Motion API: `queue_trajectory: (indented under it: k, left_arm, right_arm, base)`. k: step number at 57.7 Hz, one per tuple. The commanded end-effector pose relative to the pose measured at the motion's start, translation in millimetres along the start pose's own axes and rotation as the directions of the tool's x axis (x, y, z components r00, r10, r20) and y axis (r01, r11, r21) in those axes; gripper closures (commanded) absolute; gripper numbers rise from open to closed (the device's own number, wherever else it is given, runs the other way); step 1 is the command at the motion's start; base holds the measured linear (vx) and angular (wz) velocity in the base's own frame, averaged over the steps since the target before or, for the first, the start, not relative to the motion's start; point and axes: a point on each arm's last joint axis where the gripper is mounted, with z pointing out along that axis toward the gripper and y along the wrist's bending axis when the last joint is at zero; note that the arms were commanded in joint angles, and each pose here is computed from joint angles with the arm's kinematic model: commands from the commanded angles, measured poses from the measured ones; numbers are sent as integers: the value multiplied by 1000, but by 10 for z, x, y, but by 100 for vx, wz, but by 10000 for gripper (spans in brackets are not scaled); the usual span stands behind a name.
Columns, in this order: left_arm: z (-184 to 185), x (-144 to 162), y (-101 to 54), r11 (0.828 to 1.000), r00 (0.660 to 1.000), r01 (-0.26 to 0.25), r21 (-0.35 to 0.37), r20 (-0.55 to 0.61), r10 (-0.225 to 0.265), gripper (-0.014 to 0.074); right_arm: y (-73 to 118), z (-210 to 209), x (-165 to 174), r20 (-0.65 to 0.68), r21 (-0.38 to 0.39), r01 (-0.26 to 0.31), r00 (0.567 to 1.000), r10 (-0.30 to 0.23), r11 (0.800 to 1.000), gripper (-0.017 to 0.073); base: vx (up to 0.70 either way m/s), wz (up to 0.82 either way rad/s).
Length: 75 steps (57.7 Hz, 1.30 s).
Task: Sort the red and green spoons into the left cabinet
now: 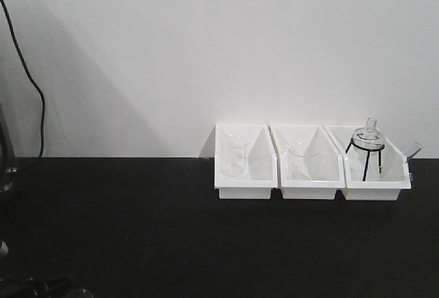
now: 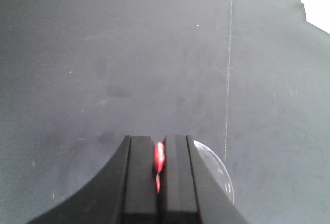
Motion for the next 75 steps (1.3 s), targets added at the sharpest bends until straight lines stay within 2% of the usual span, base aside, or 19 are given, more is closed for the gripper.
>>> queue_trajectory:
  k: [1,6,14,19,26,34,41,45,65,75]
  left_arm:
    - [-69,-175,-116,998,994,-8,58,114,1,601]
    - [-69,-175,-116,998,994,-8,58,114,1,601]
    - [-69,-179,-117,998,993,-8,60,118,1,601]
    - [-69,-179,-117,998,993,-8,60,118,1,600]
    - [-69,-179,-117,998,993,-8,60,118,1,600]
    - [-70,-181,-118,998,993,-9,60,121,2,600]
    - [-70,-185,-119,998,992,-10,61,125,2,600]
    - [-71,-188,-120,998,992,-11,63,128,3,600]
    - [-71,-191,-123,998,991,-19,64,132,10,600]
    - [-72,-191,-130,996,990,-52,68,134,42,600]
  right_arm:
    - [-34,19,6,194,-29,-39,980,44,999,272]
    - [-120,134,206,216,0,-14,976,14,1000,278]
    - [-205,295,474,102,49,93,990,-97,994,278]
    - [-233,359,531,91,61,98,990,-103,993,278]
    - [-254,432,532,160,71,92,982,-102,993,278]
    - [-212,453,537,291,23,115,950,-116,993,278]
    - [-154,467,585,367,-38,191,916,-164,981,278]
    - [-129,518,597,364,-60,221,913,-185,973,278]
    - [-106,684,633,377,-101,223,910,-170,970,278]
    - [-158,755,669,353,-68,184,924,-149,981,278]
  base:
    - [0,0]
    - [0,0]
    - [0,0]
    - [0,0]
    - [0,0]
    - [0,0]
    - [0,0]
    - [0,0]
    - [0,0]
    - [0,0]
